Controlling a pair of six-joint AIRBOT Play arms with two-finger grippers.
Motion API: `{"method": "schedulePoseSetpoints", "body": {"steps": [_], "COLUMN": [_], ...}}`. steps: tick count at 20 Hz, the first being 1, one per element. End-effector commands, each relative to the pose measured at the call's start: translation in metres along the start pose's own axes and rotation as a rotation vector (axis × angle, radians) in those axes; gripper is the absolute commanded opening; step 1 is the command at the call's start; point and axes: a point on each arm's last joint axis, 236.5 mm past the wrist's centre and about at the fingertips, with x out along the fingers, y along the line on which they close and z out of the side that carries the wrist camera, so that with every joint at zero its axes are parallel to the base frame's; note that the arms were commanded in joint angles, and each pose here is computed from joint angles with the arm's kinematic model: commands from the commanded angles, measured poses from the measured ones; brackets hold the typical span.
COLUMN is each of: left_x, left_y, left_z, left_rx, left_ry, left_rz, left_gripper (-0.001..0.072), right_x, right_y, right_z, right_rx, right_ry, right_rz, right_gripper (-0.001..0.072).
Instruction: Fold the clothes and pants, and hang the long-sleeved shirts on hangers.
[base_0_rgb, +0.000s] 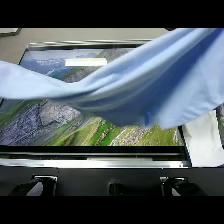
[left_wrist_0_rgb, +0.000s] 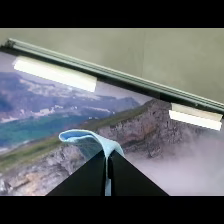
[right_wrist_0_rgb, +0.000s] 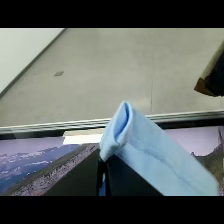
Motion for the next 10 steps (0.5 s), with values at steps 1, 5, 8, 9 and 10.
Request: {"method": "schedulePoseSetpoints", "body": {"steps": [1,5,8,9,10], "left_x": [0.06,0.169,0.242,0.263,0.281], "left_y": [0.015,0.042,0.065,0.073,0.081], "left_z": [-0.055,-0.144,-0.211,-0.234,-0.259], "left_rx": [-0.119,-0.162,-0.192,-0.199,-0.206], "left_ry": [0.195,0.42,0.537,0.584,0.635], "left_rz": [0.023,0.074,0.118,0.134,0.152], "left_gripper": [0.0012,0.0013,0.0013,0.0013,0.0013], "right_x": [0.093,0.223,0.29,0.305,0.314], "right_y": [-0.022,-0.039,-0.035,-0.033,-0.032], "right_z": [-0.035,-0.149,-0.257,-0.296,-0.33], "right_rx": [0.116,0.249,0.409,0.473,0.529], "right_ry": [0.055,0.243,0.42,0.492,0.558], "right_rz": [-0.076,-0.102,-0.068,-0.065,-0.066], "right_gripper": [0.0032,0.0032,0.0032,0.0033,0.0033]}}
